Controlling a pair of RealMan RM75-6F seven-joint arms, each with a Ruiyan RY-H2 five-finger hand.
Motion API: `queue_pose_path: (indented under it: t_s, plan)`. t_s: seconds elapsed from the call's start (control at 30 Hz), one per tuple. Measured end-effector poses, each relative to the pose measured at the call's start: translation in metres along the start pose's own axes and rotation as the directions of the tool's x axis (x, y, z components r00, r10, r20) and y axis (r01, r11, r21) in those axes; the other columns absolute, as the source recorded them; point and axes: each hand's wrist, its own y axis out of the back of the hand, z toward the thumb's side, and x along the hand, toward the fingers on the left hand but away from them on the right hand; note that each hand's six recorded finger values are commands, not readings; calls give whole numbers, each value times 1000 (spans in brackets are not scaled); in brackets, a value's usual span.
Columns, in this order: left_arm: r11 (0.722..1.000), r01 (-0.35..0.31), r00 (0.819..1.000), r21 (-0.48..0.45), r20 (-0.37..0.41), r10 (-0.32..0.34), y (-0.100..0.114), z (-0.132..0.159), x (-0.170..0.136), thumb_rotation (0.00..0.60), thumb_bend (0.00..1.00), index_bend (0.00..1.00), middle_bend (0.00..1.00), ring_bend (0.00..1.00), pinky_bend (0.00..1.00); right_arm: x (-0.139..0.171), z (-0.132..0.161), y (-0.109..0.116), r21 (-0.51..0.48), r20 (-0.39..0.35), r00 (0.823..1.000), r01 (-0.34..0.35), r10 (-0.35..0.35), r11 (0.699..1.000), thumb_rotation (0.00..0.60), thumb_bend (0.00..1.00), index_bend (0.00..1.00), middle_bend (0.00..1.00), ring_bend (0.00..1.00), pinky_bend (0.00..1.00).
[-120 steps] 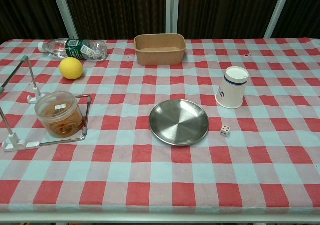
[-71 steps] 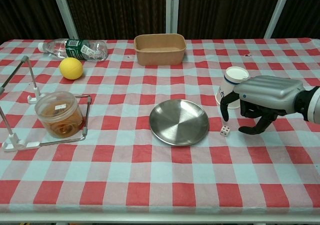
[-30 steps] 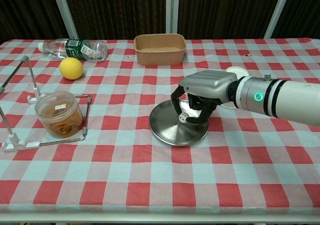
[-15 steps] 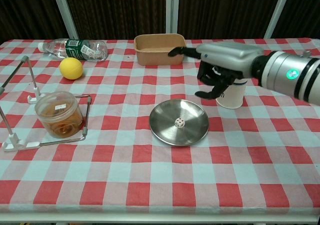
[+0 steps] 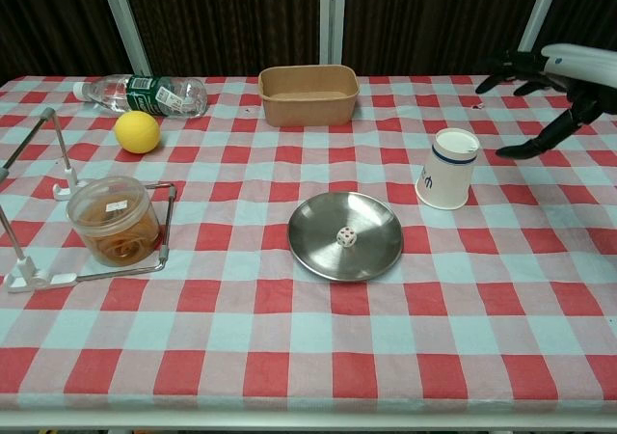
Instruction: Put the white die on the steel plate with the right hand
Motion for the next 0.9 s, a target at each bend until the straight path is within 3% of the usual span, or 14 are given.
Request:
queue_pose_path:
  t_s: [0.17, 0.47, 0.57, 0.73, 0.9]
  plan:
    - [1000, 1, 1000, 1, -10, -1, 1, -2, -1, 600, 75, 162, 159, 21, 20, -14, -17, -20, -37, 62, 996, -65, 68, 997, 600, 90, 78, 149, 0, 92]
    - [1000, 3, 1000, 2, -17, -3, 1, -4, -2, 600, 74, 163, 159, 21, 20, -36, -11, -33, -96, 57, 995, -78, 84, 992, 600, 131, 188, 186, 0, 92]
    - [1000, 4, 1000, 2, -18, -4, 1, -4, -2, 600, 74, 162, 159, 21, 20, -40, -10, -34, -94, 57, 995, -80, 86, 992, 600, 163, 263, 198, 0, 92]
    - [1000, 6, 1000, -1, -21, -6, 0, -5, -2, 600, 75, 162, 159, 21, 20, -45, -9, -32, -101, 62, 996, -56, 62, 993, 600, 291, 500, 247, 30, 92]
    - [1000, 8, 1000, 0, -24, -8, 0, -6, -2, 600, 74, 163, 159, 21, 20, -40, 10, -27, -121, -4, 1000, -31, 30, 992, 600, 305, 541, 277, 42, 92]
